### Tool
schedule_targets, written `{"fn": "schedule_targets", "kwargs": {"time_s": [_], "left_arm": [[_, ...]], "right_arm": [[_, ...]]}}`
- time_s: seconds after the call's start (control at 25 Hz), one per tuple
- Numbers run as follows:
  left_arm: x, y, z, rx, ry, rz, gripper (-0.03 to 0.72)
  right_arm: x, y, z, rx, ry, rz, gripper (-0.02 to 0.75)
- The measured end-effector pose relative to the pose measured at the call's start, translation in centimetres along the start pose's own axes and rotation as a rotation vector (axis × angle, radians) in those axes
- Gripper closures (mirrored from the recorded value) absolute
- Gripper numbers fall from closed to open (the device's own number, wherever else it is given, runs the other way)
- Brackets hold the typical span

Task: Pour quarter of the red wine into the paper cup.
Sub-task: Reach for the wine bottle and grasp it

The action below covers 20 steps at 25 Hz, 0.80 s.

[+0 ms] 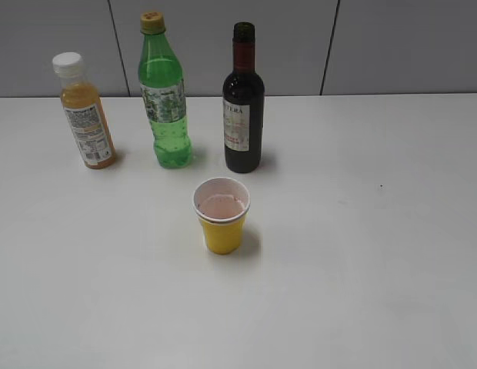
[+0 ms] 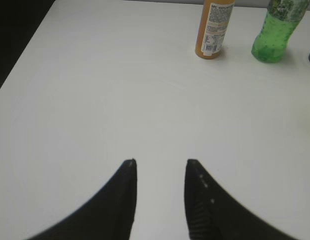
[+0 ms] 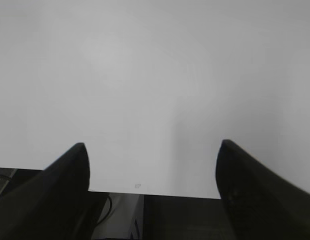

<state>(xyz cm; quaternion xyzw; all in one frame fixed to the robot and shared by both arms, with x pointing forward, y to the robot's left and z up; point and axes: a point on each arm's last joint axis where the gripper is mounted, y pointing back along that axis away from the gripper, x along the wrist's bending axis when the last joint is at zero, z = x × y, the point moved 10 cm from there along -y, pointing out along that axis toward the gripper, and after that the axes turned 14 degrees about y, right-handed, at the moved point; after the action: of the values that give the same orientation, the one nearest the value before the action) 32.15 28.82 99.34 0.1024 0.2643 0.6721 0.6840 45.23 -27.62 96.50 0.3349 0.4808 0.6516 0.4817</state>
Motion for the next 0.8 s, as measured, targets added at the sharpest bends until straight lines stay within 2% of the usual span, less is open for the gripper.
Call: {"fn": "schedule_targets", "kwargs": {"time_s": [0.4,0.6,0.8], "left_arm": [[0.0,0.0,0.0,0.000,0.000,0.000,0.450],[0.0,0.0,0.0,0.000,0.000,0.000,0.450],[0.0,0.0,0.0,0.000,0.000,0.000,0.450]], "right_arm": [[1.9,-1.2,-6.7,-0.101,-0.001,-0.019,0.144],[2.3,-0.1,-7.8,-0.178,0.003,-0.033,0.144],[2.6,2.3,-8.0,-0.339,0.014,-0.073,0.144]]}}
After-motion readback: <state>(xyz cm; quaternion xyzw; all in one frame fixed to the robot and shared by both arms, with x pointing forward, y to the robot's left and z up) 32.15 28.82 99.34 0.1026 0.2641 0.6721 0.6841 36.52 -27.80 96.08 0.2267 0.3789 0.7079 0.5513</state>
